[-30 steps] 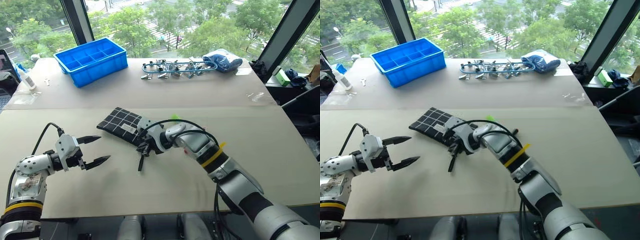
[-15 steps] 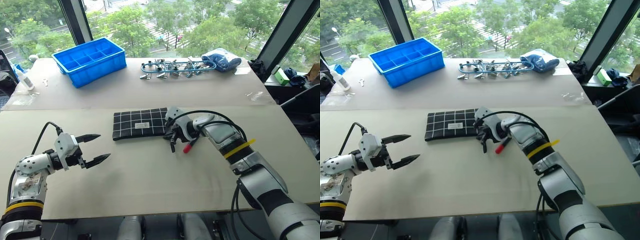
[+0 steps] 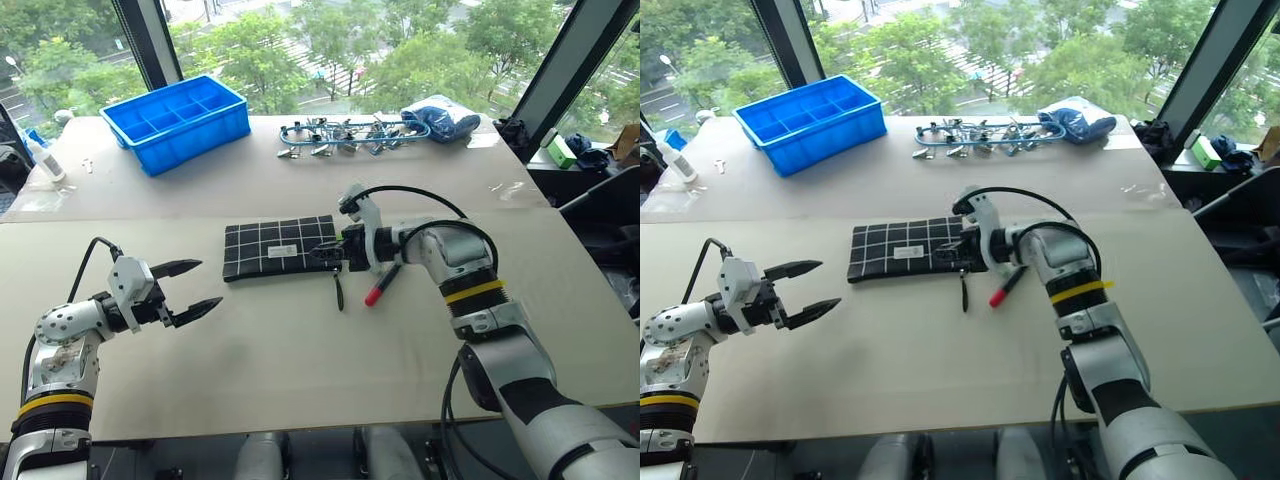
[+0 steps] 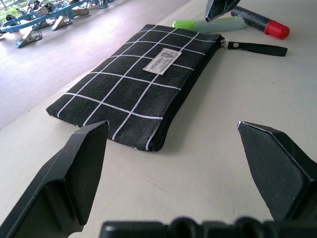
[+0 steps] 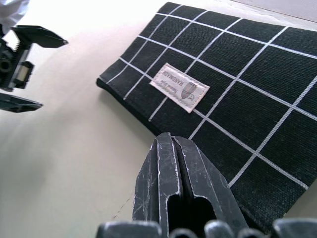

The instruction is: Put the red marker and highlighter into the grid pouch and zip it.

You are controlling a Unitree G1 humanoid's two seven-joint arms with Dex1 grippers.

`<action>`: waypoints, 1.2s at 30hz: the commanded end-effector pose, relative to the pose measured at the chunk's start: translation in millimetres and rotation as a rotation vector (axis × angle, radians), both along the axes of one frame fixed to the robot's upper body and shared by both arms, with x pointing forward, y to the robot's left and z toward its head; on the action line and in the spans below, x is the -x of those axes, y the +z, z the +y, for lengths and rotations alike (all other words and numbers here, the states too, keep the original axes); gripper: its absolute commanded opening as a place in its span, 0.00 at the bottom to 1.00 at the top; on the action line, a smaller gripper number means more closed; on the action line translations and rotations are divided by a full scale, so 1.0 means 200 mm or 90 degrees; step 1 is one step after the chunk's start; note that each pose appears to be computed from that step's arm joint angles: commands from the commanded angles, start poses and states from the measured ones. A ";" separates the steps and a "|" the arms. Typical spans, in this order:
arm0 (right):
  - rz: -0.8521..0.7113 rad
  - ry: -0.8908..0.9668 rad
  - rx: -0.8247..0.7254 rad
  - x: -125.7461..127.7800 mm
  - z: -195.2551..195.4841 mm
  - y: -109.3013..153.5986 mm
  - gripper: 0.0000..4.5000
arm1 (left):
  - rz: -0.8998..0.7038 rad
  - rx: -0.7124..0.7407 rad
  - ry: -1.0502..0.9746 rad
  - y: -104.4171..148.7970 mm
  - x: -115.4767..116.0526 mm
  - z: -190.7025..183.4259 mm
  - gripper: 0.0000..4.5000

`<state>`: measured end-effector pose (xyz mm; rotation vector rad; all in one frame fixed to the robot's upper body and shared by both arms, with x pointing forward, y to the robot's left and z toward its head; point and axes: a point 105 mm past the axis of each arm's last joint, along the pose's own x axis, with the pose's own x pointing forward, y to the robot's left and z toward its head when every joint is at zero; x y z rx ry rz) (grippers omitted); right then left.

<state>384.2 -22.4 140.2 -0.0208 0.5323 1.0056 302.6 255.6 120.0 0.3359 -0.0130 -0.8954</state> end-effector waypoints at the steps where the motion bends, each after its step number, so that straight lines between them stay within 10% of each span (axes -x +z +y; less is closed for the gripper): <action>1: -0.073 -0.007 0.040 -0.01 0.05 -0.01 0.02 | -0.022 0.006 0.004 0.05 -0.01 0.02 1.00; 8: -0.181 -0.009 0.140 -0.03 0.03 -0.07 0.02 | -0.009 -0.060 0.016 -0.01 -0.02 0.05 1.00; 20: -0.104 -0.043 -0.052 -0.09 0.06 0.22 0.02 | -0.013 -0.059 0.009 -0.02 -0.04 0.04 1.00; 36: -0.206 -0.090 0.184 -0.13 0.00 -0.15 0.02 | -0.042 -0.100 -0.015 -0.02 -0.09 -0.06 1.00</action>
